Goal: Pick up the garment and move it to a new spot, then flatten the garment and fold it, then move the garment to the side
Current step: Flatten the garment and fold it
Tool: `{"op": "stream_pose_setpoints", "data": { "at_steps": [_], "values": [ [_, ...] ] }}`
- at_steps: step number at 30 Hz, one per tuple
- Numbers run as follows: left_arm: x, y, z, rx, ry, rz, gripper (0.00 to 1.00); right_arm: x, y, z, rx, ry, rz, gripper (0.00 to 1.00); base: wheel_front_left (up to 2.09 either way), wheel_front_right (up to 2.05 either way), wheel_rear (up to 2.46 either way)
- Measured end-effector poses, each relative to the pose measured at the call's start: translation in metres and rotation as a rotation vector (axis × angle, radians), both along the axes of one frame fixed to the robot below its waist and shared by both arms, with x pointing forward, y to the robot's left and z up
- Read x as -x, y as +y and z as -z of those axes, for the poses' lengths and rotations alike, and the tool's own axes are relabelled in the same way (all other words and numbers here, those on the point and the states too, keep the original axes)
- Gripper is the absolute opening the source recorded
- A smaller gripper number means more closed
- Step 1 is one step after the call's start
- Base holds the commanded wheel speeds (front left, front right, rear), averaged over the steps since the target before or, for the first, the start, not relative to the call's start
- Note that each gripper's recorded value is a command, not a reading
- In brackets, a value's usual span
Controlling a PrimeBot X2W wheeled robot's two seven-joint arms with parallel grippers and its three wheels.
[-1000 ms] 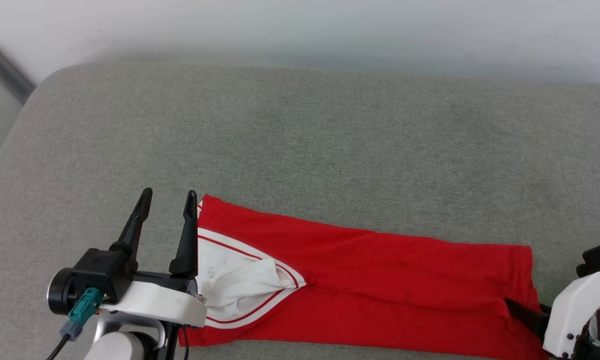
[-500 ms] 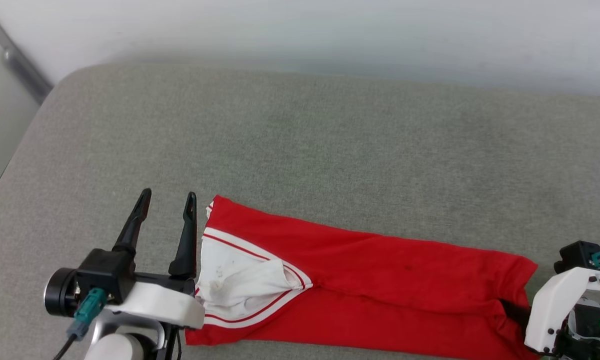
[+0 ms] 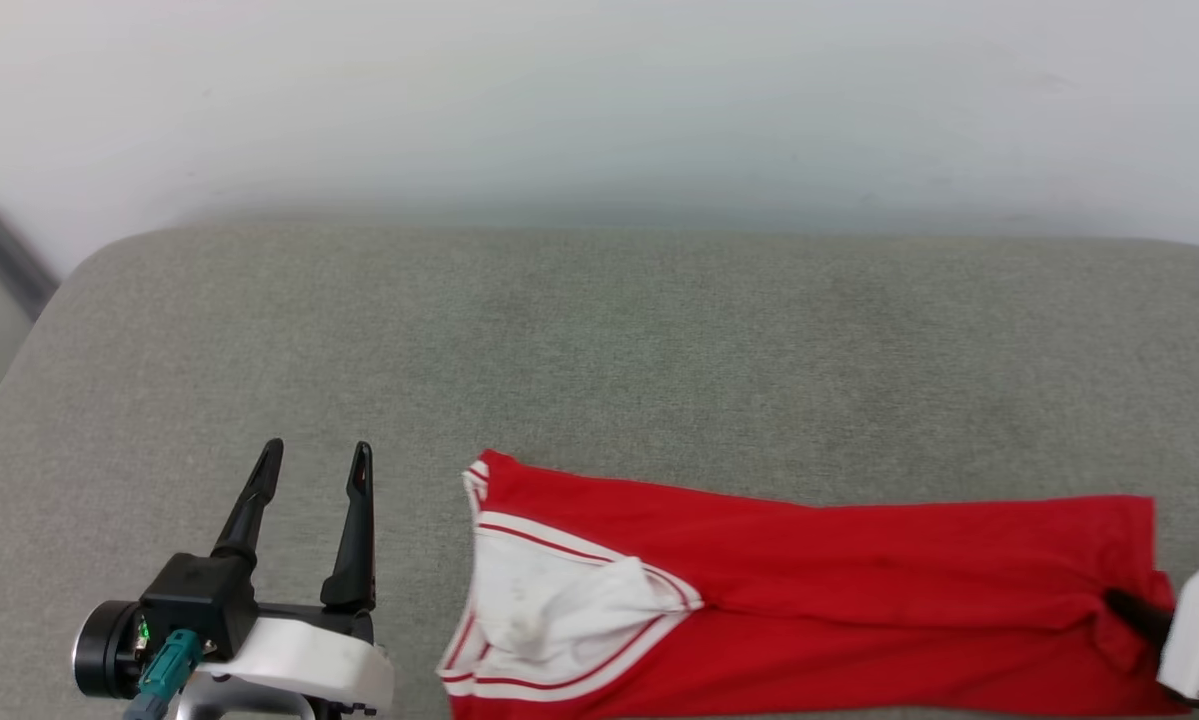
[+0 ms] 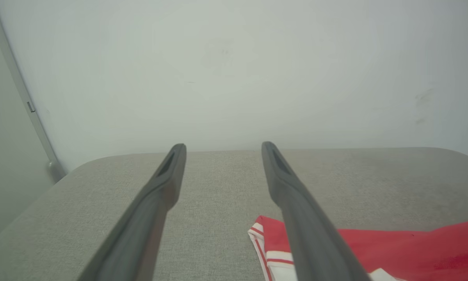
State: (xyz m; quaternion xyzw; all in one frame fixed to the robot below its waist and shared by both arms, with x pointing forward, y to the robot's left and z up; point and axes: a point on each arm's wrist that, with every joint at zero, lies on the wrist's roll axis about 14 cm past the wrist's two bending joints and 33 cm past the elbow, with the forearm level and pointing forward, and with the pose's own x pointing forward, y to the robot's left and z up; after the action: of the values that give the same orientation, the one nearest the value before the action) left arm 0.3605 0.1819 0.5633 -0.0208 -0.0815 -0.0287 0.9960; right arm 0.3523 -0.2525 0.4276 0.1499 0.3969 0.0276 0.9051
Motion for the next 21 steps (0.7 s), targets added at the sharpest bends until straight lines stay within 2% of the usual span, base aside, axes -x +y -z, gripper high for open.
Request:
{"op": "stream_pose_setpoints", "data": {
  "at_steps": [4, 7, 10, 13, 21],
  "values": [
    [0.002, -0.003, 0.000, 0.014, -0.002, 0.007, 1.00, 0.009, -0.031, -0.008, 0.018, -0.005, 0.088, 0.00, 0.00, 0.00, 0.00],
    [0.003, -0.004, -0.001, 0.018, -0.007, 0.007, 1.00, 0.014, -0.041, -0.009, -0.015, 0.001, 0.141, 0.00, 0.00, 0.00, 0.00],
    [0.003, -0.003, 0.001, 0.023, -0.002, 0.004, 1.00, 0.019, -0.018, 0.000, -0.193, 0.047, 0.170, 0.00, 0.00, 0.00, 0.00],
    [0.006, -0.002, 0.002, 0.029, 0.002, -0.002, 1.00, 0.018, 0.033, 0.002, -0.472, 0.093, 0.143, 0.00, 0.00, 0.00, 0.00],
    [0.007, 0.001, 0.003, 0.036, 0.004, -0.009, 1.00, 0.006, 0.114, -0.015, -0.861, 0.166, -0.019, 0.00, 0.00, 0.00, 0.00]
  ]
}}
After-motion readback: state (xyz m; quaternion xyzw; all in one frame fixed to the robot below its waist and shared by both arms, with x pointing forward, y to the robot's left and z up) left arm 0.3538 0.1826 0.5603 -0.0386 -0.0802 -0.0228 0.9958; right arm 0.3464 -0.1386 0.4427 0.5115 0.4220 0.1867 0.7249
